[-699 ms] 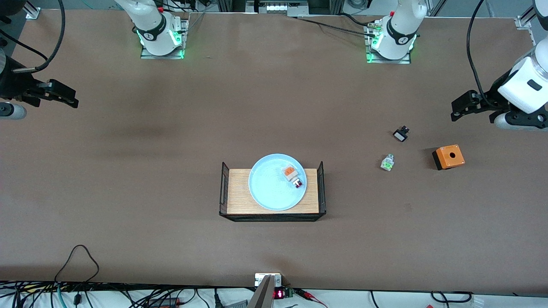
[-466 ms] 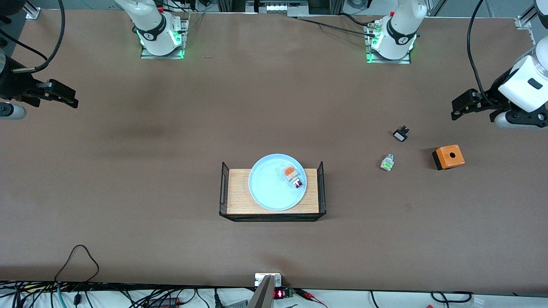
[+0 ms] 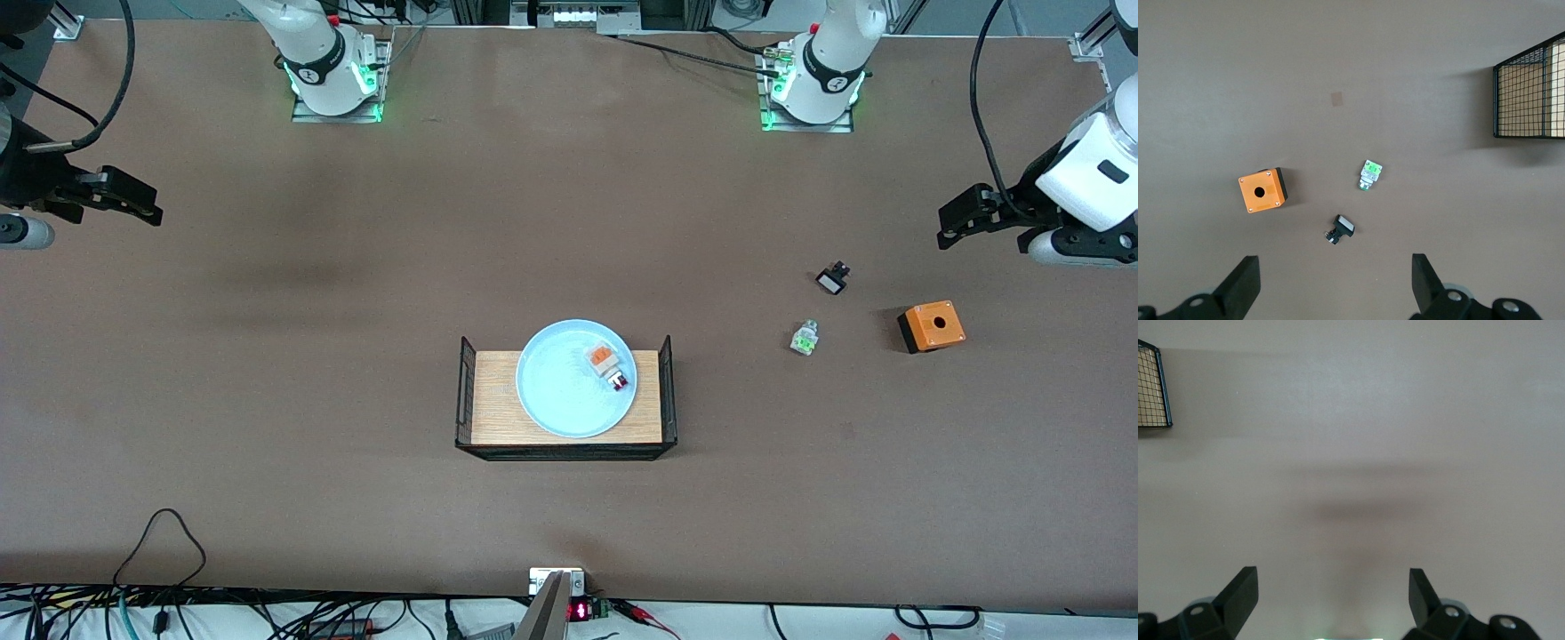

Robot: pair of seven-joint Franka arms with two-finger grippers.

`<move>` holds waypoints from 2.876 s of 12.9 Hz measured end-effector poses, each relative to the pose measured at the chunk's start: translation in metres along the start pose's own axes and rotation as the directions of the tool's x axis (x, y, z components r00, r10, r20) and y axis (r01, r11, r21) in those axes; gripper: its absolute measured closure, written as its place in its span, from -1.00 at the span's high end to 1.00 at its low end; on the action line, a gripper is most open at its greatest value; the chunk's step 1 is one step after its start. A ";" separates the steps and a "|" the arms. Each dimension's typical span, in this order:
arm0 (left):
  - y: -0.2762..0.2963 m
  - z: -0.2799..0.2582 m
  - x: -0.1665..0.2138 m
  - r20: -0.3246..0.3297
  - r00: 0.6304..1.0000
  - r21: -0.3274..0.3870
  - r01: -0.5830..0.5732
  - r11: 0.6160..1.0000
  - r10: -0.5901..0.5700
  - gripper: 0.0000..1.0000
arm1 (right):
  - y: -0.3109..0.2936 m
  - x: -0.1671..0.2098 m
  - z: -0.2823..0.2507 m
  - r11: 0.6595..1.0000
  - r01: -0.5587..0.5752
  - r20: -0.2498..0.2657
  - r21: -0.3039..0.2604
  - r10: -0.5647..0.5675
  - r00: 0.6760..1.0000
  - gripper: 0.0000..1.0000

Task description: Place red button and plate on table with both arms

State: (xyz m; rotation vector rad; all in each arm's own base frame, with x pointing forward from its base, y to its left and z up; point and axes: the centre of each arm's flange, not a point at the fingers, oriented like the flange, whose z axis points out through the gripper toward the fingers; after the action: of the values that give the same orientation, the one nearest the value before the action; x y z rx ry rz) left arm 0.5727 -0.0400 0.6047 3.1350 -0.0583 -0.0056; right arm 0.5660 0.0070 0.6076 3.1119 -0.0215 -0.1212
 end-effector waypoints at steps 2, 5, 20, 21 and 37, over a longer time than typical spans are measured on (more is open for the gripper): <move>0.019 0.005 0.001 0.010 1.000 -0.003 0.004 1.000 -0.004 1.00 | 0.000 0.000 0.000 1.000 0.000 0.000 0.000 0.000 1.000 1.00; 0.096 0.016 -0.004 0.031 0.998 -0.010 0.047 0.999 -0.046 1.00 | 0.000 0.000 0.000 1.000 0.000 0.000 0.000 0.000 1.000 1.00; 0.359 0.168 0.051 -0.030 0.793 -0.049 0.607 0.794 -0.608 1.00 | 0.011 0.006 0.007 1.000 -0.019 0.013 0.004 0.019 1.000 1.00; 0.348 0.164 0.064 -0.053 0.773 -0.059 0.629 0.775 -0.632 1.00 | 0.013 0.007 0.009 1.000 -0.021 0.016 0.004 0.020 1.000 1.00; 0.345 0.155 0.070 0.022 0.619 -0.095 0.783 0.615 -0.785 1.00 | 0.006 0.021 0.019 1.000 -0.005 0.003 0.009 0.005 1.000 1.00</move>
State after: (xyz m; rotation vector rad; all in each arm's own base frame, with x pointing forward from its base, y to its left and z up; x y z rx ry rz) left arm 0.6288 -0.3880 0.4519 2.7606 1.2786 0.0217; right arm 0.5849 0.0006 0.5872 3.1207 -0.0307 -0.1255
